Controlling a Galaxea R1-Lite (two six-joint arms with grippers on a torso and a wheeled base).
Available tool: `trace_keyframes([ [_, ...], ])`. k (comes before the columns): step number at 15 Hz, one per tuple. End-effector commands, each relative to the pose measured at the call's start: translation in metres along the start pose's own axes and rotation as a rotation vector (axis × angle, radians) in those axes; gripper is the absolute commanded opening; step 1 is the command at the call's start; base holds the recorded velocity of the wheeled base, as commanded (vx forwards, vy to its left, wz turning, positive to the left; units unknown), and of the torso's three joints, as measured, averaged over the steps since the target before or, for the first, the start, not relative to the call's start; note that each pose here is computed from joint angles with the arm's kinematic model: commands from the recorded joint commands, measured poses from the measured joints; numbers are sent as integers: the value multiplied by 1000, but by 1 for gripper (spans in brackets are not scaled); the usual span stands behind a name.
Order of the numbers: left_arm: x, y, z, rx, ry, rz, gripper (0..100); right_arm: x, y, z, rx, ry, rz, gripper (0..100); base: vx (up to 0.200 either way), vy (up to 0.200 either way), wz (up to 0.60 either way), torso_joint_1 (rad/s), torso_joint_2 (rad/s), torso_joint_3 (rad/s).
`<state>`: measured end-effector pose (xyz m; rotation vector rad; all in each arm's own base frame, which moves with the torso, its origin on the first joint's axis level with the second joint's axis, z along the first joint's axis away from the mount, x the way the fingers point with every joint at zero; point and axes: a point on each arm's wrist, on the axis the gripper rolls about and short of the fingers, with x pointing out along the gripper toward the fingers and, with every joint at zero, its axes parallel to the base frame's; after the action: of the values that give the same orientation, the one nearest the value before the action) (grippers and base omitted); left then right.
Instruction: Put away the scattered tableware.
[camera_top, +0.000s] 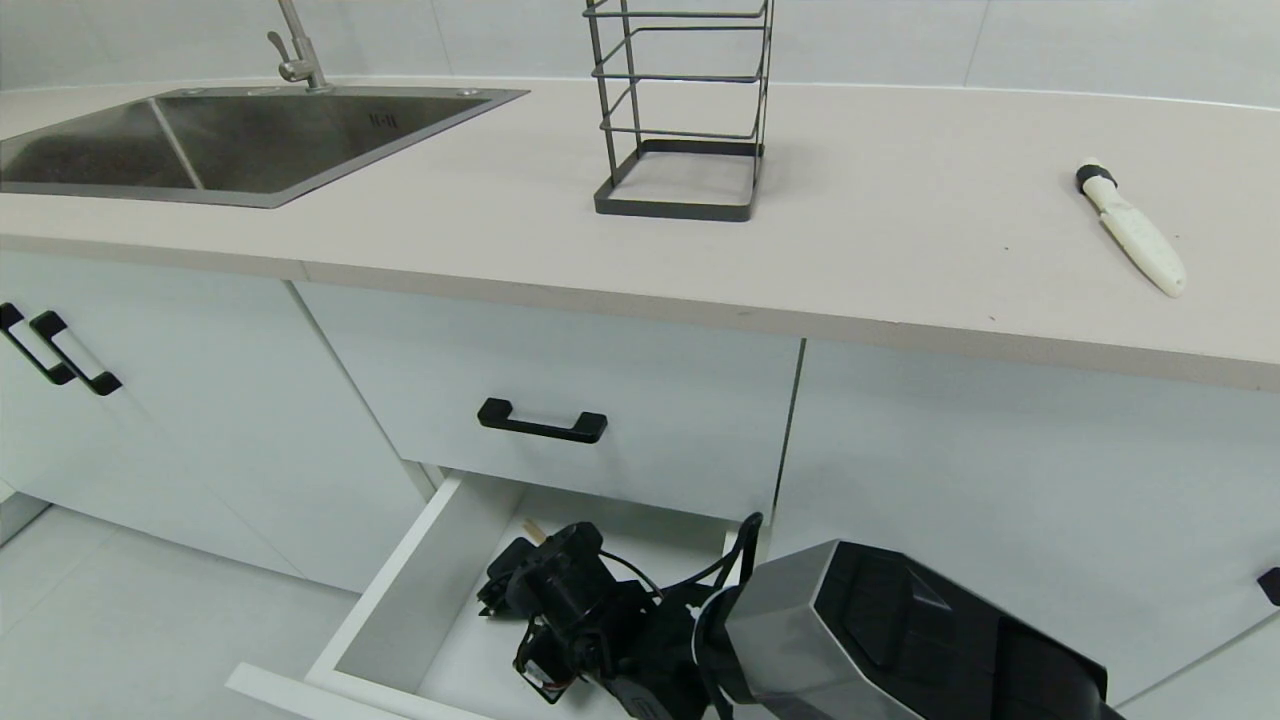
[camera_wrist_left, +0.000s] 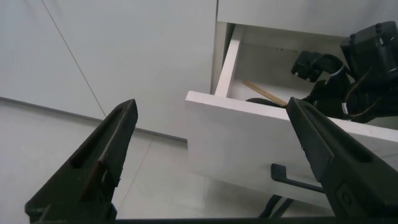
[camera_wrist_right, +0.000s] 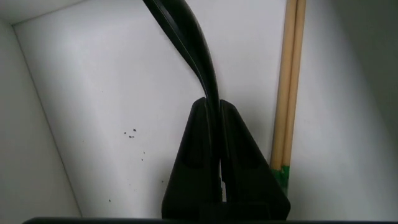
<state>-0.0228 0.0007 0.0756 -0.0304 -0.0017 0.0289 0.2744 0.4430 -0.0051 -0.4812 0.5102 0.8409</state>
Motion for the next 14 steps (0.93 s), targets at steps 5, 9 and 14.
trace_keyframes([
  [5,0,0,0,0,0,0,100,-14,7,14,-7,-33,12,100,0,0,0,0,0,0],
  [9,0,0,0,0,0,0,100,-50,14,47,-15,-95,33,100,0,0,0,0,0,0],
  [14,0,0,0,0,0,0,100,-114,14,85,-12,-197,54,100,0,0,0,0,0,0],
])
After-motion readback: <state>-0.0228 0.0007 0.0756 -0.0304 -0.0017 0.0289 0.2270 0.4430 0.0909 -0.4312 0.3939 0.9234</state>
